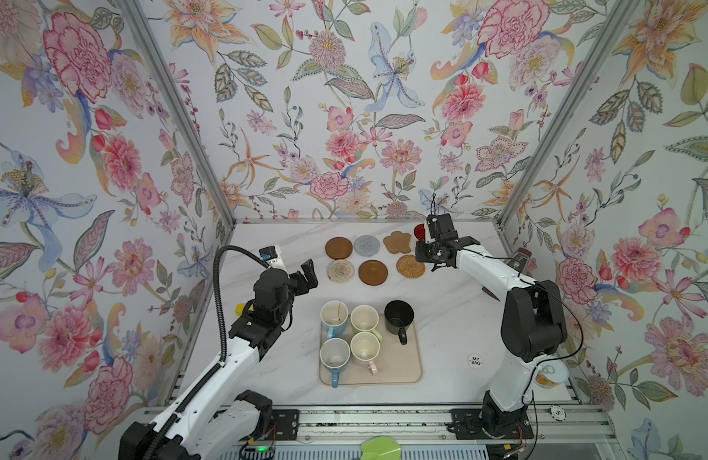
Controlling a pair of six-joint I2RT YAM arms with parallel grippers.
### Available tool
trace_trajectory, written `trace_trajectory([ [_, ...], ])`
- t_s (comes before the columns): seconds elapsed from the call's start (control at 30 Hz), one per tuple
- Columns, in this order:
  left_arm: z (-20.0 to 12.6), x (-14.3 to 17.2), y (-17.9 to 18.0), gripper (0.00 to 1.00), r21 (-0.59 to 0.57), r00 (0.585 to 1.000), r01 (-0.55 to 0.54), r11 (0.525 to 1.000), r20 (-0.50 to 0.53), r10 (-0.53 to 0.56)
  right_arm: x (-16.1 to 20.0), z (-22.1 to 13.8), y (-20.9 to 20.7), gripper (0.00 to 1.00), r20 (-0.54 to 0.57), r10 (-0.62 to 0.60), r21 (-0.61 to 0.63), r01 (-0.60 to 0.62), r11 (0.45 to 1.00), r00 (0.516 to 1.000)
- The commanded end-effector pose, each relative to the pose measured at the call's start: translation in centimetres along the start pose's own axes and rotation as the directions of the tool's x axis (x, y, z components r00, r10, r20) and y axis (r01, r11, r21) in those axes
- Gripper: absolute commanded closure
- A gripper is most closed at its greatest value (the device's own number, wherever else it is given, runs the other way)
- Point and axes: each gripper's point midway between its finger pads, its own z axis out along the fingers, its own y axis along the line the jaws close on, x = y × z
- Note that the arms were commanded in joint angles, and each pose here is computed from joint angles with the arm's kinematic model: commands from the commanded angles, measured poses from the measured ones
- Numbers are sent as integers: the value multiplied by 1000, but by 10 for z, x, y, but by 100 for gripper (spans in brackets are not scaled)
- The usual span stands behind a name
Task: Place cups on coasters
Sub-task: Place the cup on the coaster.
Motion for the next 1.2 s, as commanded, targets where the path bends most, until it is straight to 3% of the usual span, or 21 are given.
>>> trace_trajectory([
  [0.0,-4,-5,4,1,-17,1000,-8,1000,6,8,-46,-5,9,100,130,-27,-23,30,999,991],
  [0.53,-1,-1,6,1,-24,1000,7,1000,-3,-7,-61,56,7,100,106,-56,-18,58,998,993],
  [1.17,3,-2,5,1,-26,1000,1,1000,-6,-1,-64,89,21,100,109,-120,-2,121,993,987],
])
